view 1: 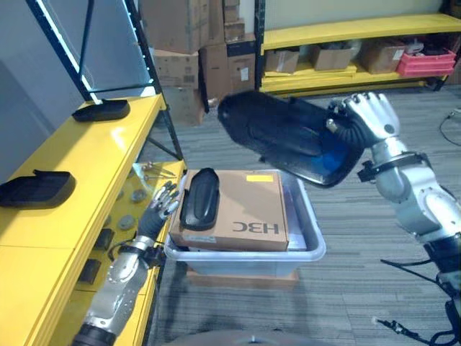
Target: Move parts from the plastic box to the shelf.
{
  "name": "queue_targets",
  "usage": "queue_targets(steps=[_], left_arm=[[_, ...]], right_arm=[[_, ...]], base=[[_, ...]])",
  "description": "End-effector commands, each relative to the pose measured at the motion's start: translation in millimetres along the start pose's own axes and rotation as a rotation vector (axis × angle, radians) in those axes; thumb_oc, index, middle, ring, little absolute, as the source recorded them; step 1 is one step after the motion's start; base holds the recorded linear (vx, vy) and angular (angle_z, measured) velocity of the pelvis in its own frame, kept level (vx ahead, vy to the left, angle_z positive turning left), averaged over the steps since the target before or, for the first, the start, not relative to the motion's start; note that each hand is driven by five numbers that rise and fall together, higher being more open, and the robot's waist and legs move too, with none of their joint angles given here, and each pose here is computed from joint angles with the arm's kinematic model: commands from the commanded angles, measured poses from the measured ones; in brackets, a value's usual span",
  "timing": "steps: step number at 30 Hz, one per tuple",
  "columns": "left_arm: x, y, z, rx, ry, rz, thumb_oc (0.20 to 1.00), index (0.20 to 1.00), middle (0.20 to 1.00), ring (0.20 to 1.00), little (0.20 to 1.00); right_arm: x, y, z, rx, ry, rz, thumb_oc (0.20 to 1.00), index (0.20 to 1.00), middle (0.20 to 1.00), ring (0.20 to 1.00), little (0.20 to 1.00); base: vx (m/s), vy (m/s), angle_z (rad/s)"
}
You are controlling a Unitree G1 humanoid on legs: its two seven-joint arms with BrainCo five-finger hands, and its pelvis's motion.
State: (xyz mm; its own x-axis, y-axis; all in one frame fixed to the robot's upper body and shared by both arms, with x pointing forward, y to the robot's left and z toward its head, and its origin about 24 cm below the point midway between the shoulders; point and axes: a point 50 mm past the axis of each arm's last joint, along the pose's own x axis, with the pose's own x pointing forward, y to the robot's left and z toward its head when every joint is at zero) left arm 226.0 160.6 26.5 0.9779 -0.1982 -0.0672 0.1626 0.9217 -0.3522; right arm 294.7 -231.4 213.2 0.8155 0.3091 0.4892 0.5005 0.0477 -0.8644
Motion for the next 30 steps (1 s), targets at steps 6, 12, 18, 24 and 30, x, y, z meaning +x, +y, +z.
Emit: queue_targets(steps=[6,12,18,24,30], left_arm=[[13,-9,16,-0.195,-0.06,0.008,1.0,1.0,1.0,1.0,1.0],[20,-12,21,-0.228,-0.075,0.018,1.0,1.0,1.0,1.0,1.0],[25,-17,26,-0.258,-0.096,0.006,1.0,1.0,1.0,1.0,1.0],[29,-28,37,-0.283,-0.132,-0.067,1.0,1.0,1.0,1.0,1.0],[32,-38,46,-0.271,-0.155,-0.147,1.0,1.0,1.0,1.0,1.0]], right_arm=[[25,-16,44,0.156,-0.169,-0.158,0.2,0.2,0.2,0.2,0.2],[29,-13,77,0.203,-0.311,-0.122,0.2,0.2,0.2,0.2,0.2],[35,-8,102,0.245,-0.423,-0.089,0.2,0.2,0.2,0.2,0.2],[36,2,124,0.292,-0.51,-0.028,0.2,0.2,0.2,0.2,0.2],[36,12,142,0.328,-0.573,0.028,0.2,0.2,0.2,0.2,0.2]], base=[[0.0,0.0,0.0],[-0.01,-0.01,0.01],[-0.01,-0.008,0.01],[-0.02,-0.007,0.04],[-0.01,-0.005,0.02]])
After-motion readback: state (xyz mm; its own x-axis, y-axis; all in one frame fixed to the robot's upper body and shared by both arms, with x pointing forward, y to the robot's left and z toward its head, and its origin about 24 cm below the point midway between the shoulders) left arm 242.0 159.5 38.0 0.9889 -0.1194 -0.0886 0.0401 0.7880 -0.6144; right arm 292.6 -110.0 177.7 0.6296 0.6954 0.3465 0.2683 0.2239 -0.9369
